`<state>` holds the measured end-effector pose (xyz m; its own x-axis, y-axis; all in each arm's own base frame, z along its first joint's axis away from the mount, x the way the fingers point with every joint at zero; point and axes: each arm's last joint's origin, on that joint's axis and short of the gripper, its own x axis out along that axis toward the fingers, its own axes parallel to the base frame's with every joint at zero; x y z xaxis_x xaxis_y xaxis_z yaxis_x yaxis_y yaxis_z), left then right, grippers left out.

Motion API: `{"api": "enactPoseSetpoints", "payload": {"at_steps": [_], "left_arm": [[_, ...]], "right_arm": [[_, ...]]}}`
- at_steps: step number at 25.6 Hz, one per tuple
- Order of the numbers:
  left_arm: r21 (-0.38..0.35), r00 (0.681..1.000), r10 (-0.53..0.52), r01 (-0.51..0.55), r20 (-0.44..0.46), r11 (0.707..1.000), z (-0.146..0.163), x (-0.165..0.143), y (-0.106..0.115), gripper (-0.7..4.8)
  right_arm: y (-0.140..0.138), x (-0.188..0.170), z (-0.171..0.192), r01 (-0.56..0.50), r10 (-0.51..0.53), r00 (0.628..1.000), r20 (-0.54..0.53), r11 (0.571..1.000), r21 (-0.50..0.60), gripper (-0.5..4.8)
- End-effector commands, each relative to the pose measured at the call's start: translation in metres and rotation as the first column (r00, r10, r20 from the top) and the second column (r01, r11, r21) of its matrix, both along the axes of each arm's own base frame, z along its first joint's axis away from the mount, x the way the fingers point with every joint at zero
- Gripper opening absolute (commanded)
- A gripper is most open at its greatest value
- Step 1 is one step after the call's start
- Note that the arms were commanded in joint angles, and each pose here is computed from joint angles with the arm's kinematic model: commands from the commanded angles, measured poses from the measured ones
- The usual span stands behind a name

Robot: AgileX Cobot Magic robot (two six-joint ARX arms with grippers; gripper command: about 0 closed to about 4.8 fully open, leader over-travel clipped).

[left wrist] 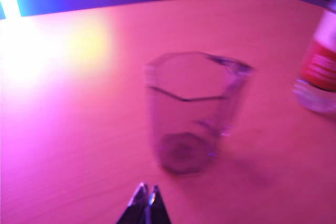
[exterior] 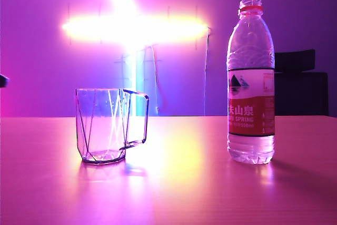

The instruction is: Pick up the mineral water bottle on the table and pour water into the mug until it's half full.

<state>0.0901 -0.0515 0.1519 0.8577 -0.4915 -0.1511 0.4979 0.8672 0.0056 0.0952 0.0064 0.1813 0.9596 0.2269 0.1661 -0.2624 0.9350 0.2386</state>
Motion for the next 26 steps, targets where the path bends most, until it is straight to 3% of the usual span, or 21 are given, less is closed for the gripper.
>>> {"api": "enactPoseSetpoints", "payload": {"at_steps": [1,3,5,8,9,13,16,21,26], "left_arm": [[-0.012,0.998,-0.057,0.057,0.017,0.998,0.003,-0.003,-0.005,-0.02],[-0.013,0.996,-0.09,0.09,0.017,0.996,0.003,-0.005,-0.008,-0.02],[-0.009,0.996,-0.094,0.094,0.01,0.996,0.002,-0.005,-0.008,-0.02],[-0.005,0.996,-0.094,0.094,0.003,0.996,0.002,-0.005,-0.009,-0.02],[-0.005,0.996,-0.094,0.094,0.003,0.996,0.002,-0.005,-0.009,-0.02],[-0.005,0.996,-0.094,0.094,0.003,0.996,0.002,-0.005,-0.009,-0.02],[-0.005,0.996,-0.094,0.094,0.003,0.996,0.002,-0.005,-0.009,-0.02],[-0.005,0.996,-0.094,0.094,0.004,0.996,0.002,-0.005,-0.009,-0.02],[-0.006,0.996,-0.093,0.093,0.004,0.996,0.002,-0.005,-0.008,-0.02]], "right_arm": [[0.002,-0.002,0.005,-0.069,0.069,0.997,-0.036,0.998,0.012,0.14],[0.003,-0.005,0.01,-0.089,0.089,0.991,-0.096,0.996,0.006,0.75],[0.003,-0.006,0.013,-0.119,0.117,0.987,-0.114,0.993,-0.011,2.05],[0.005,-0.004,0.01,-0.159,0.156,0.976,-0.154,0.987,-0.006,4.41],[0.005,-0.003,0.008,-0.178,0.174,0.968,-0.18,0.984,-0.001,4.79],[0.012,0.006,0.001,-0.263,0.256,0.931,-0.261,0.965,0.009,4.79],[0.034,0.019,-0.003,-0.367,0.325,0.902,-0.283,0.924,-0.106,4.79],[0.057,0.031,-0.008,-0.336,0.273,0.922,-0.273,0.916,-0.219,4.79],[0.069,0.049,-0.012,-0.248,0.199,0.956,-0.215,0.941,-0.23,4.79]]}}
